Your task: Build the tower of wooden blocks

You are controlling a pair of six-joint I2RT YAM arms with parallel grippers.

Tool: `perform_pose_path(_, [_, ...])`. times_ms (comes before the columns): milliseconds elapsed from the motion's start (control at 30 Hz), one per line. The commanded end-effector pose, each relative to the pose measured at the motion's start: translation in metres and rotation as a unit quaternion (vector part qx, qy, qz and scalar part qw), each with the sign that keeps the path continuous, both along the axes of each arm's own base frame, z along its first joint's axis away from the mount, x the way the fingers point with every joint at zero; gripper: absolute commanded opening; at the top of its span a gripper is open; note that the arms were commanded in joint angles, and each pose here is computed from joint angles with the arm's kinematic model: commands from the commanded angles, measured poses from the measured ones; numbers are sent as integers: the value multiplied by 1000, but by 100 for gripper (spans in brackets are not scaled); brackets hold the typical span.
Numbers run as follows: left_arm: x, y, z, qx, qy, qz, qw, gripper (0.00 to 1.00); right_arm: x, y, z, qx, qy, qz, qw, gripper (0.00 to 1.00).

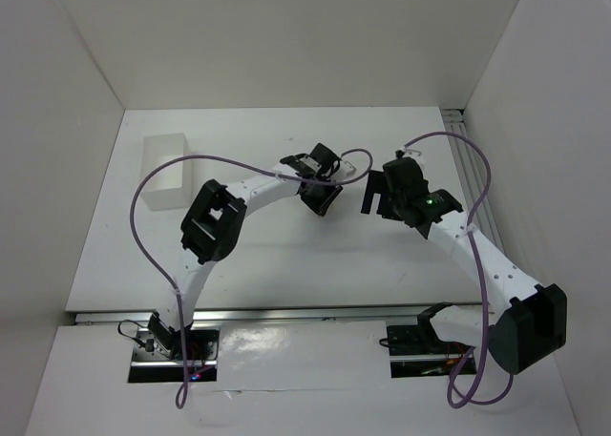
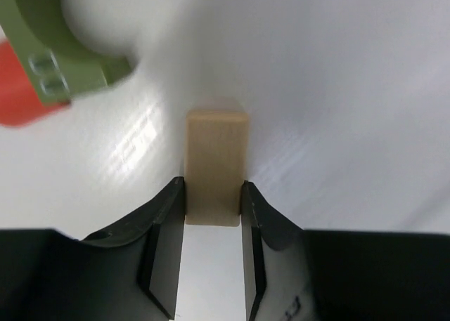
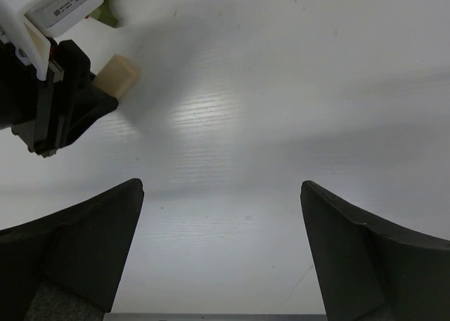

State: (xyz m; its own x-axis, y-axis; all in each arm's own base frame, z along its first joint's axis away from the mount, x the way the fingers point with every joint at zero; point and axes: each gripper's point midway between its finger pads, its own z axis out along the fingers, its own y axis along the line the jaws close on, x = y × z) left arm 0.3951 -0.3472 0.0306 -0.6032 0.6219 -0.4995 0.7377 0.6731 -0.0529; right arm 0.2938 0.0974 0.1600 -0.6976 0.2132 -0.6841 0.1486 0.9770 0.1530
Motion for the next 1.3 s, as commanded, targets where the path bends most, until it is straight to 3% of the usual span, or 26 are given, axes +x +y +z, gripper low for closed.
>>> perform_pose_path(0, [-13, 3, 46, -29, -15, -2, 999, 0, 10, 14, 29, 48, -34, 19, 998, 100])
perform_pose_path(133, [-30, 16, 73, -66, -11, -6, 998, 0, 13, 45, 36, 121, -37, 81, 989, 100])
perform_pose_path(333, [-71, 31, 113, -160, 18, -50, 986, 0, 4, 113, 54, 268, -13, 212, 940, 98])
perform_pose_path(533, [-85, 42, 133, -180, 16, -64, 981, 0, 6, 139, 77, 344, -19, 260, 902, 93])
perform_pose_path(667, [-90, 39, 139, -192, 19, -74, 978, 0, 6, 150, 84, 368, -11, 282, 886, 83])
perform_pose_path(1000, [-92, 45, 154, -210, 5, -80, 974, 0, 12, 159, 66, 395, 14, 279, 875, 59])
perform_pose_path(1267, [-99, 44, 168, -227, -3, -92, 970, 0, 15, 163, 55, 413, 29, 265, 871, 59])
